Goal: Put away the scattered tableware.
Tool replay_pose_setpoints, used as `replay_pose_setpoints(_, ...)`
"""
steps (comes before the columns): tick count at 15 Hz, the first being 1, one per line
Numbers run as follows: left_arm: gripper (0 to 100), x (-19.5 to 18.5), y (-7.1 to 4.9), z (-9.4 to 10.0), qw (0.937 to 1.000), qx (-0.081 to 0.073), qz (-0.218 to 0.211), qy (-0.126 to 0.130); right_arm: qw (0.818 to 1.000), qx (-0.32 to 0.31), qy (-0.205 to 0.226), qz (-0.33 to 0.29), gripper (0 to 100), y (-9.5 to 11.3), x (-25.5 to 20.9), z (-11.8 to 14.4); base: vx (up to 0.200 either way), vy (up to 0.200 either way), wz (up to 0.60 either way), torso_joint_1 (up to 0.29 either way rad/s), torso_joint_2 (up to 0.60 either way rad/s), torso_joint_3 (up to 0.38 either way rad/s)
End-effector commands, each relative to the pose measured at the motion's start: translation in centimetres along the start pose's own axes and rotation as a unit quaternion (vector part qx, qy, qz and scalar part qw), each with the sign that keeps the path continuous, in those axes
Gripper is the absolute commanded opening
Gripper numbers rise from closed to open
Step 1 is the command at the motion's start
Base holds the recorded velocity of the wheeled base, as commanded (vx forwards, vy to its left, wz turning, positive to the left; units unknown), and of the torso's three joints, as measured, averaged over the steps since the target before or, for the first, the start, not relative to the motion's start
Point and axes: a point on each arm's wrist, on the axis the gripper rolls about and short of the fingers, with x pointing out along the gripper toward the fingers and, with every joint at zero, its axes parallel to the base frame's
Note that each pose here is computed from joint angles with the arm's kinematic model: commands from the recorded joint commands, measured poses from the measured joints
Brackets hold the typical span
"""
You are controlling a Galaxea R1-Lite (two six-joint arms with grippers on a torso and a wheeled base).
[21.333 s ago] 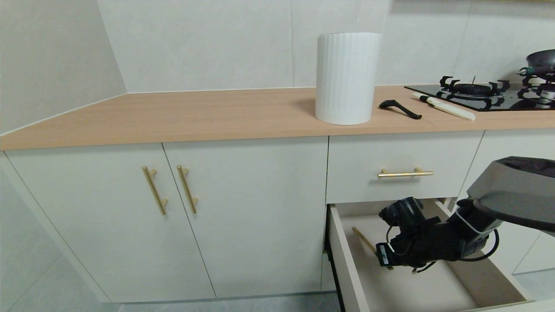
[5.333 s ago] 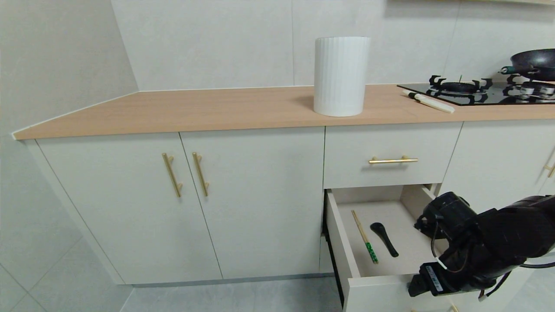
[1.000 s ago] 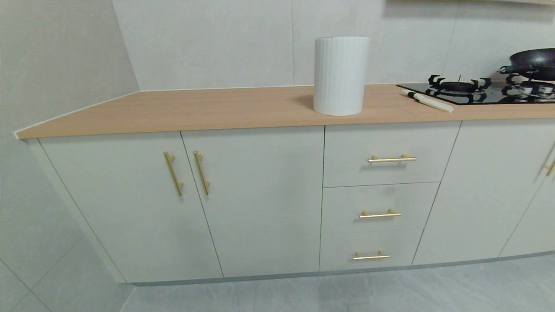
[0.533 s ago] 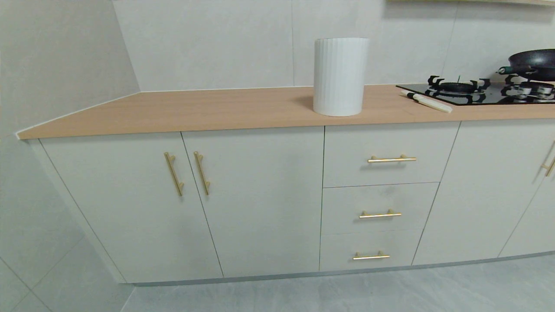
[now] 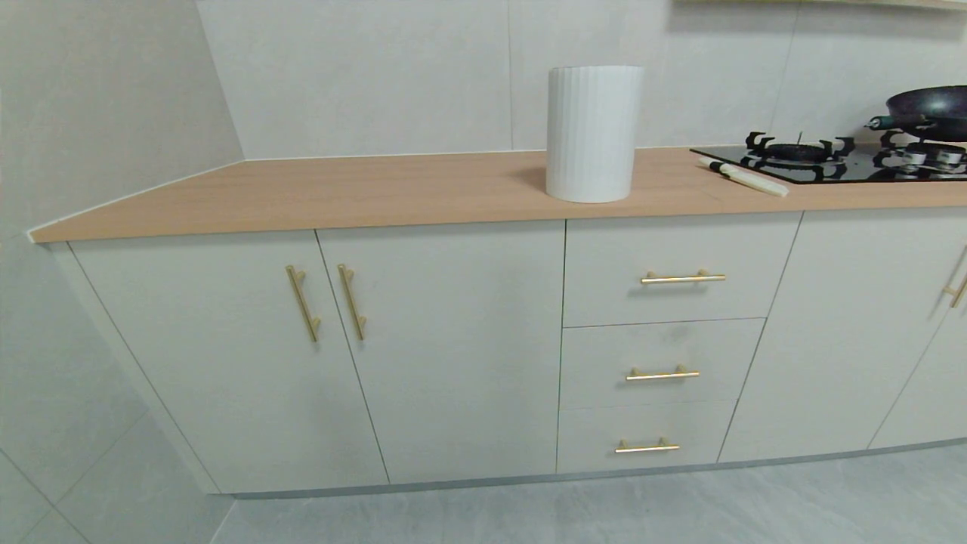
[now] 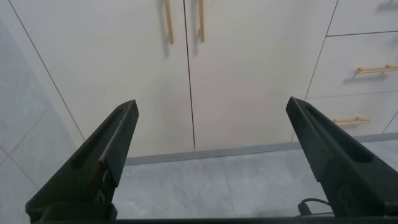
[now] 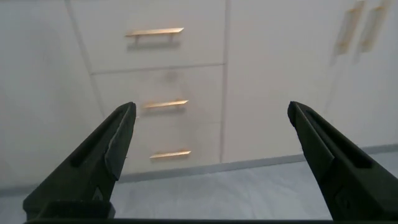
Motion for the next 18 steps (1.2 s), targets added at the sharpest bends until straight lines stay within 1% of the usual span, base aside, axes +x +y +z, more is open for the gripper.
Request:
replay_pose_setpoints(1, 100, 0.00, 0.00, 0.00, 1.0000, 0.000, 0.000, 0.000, 1.000, 0.002, 0.013, 0.010, 100, 0.05, 0.14, -0.65, 0.000, 0.000, 0.00, 0.000, 0.00, 0.000)
replay_pose_setpoints(2, 100, 0.00, 0.00, 0.00, 1.0000, 0.000, 0.000, 0.000, 0.999, 0.001, 0.038, 0.027, 100, 0.12, 0.12, -1.17, 0.000, 0.000, 0.00, 0.000, 0.00, 0.000)
replay_pose_setpoints(5, 100, 0.00, 0.00, 0.00, 1.0000, 0.000, 0.000, 0.000, 0.999, 0.000, 0.036, 0.035, 100, 0.15, 0.12, -1.12, 0.000, 0.000, 0.00, 0.000, 0.00, 0.000)
replay_pose_setpoints(6, 100, 0.00, 0.00, 0.00, 1.0000, 0.003, -0.001, 0.000, 0.999, 0.001, 0.036, 0.034, 100, 0.15, 0.12, -1.12, 0.000, 0.000, 0.00, 0.000, 0.00, 0.000)
replay_pose_setpoints(7, 100, 0.00, 0.00, 0.00, 1.0000, 0.000, -0.001, 0.000, 0.999, -0.002, 0.036, 0.035, 100, 0.15, 0.12, -1.12, 0.000, 0.000, 0.00, 0.000, 0.00, 0.000)
replay_pose_setpoints(12, 100, 0.00, 0.00, 0.00, 1.0000, 0.000, -0.001, 0.000, 0.999, -0.001, 0.036, 0.036, 100, 0.16, 0.12, -1.12, 0.000, 0.000, 0.00, 0.000, 0.00, 0.000)
replay_pose_setpoints(18, 100, 0.00, 0.00, 0.00, 1.0000, -0.003, 0.000, 0.000, 0.999, 0.000, 0.036, 0.037, 100, 0.17, 0.12, -1.12, 0.200, 0.000, 0.00, 0.000, 0.00, 0.002)
